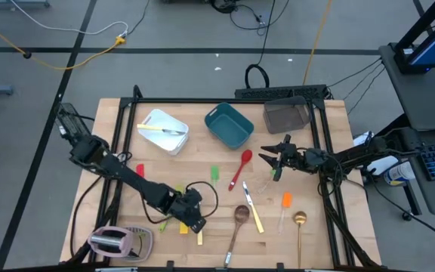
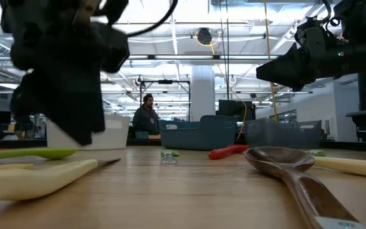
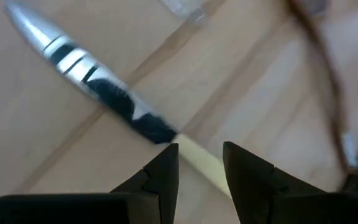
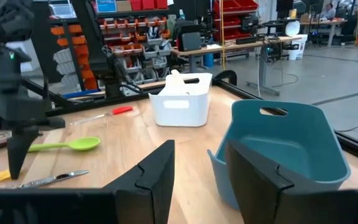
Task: Pick & Place Kitchen Items
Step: Put the left yellow knife into the white bin
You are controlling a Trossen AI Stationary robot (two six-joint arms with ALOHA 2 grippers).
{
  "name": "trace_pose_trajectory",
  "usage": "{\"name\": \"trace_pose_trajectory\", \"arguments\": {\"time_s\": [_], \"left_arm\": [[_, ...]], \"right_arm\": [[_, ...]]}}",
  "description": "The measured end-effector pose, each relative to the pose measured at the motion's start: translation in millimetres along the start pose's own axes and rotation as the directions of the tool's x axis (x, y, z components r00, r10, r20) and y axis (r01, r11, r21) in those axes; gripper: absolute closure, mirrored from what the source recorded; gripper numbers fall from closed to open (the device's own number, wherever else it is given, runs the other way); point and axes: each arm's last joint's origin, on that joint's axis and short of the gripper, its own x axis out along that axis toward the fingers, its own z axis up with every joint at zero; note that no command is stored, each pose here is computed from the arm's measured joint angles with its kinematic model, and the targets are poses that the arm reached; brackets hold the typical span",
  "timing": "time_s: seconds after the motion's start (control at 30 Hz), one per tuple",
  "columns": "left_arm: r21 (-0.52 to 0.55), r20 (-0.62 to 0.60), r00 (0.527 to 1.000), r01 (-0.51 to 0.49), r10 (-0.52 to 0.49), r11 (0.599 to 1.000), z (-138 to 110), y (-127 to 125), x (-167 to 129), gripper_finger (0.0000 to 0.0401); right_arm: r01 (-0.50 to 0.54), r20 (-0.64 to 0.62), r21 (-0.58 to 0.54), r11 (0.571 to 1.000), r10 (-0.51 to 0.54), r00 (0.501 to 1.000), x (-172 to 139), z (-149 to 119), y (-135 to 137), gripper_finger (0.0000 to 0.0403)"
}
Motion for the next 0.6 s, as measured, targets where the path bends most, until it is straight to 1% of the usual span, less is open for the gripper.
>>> {"name": "trace_pose_trajectory", "arguments": {"time_s": [0.13,0.3,0.37,0.43,0.6], "left_arm": [[-0.054,-0.007,1.0,-0.03,0.03,0.998,-5.0,3.8,14.8,0.0274],[-0.094,0.003,0.998,-0.067,0.067,0.993,-4.6,7.1,19.3,0.0275],[-0.063,0.004,0.995,-0.099,0.1,0.993,-2.9,10.5,19.3,0.0275],[0.001,0.014,0.991,-0.133,0.133,0.991,0.3,14.1,19.5,0.0275],[0.099,0.05,0.981,-0.189,0.185,0.977,18.0,23.5,21.1,0.0275]], "right_arm": [[0.0,0.0,-0.01,1.0,0.0,1.0,0.0,0.0,0.0,0.0268],[0.001,-0.006,-0.013,1.0,-0.001,1.0,0.0,-0.7,-0.1,0.0268],[0.001,-0.012,-0.016,1.0,-0.001,1.0,0.0,-1.3,-0.2,0.0268],[0.002,-0.016,-0.017,1.0,-0.002,1.0,0.0,-1.6,-0.2,0.0268],[0.004,-0.031,-0.023,1.0,-0.004,1.0,0.0,-3.2,-0.4,0.0268]]}}
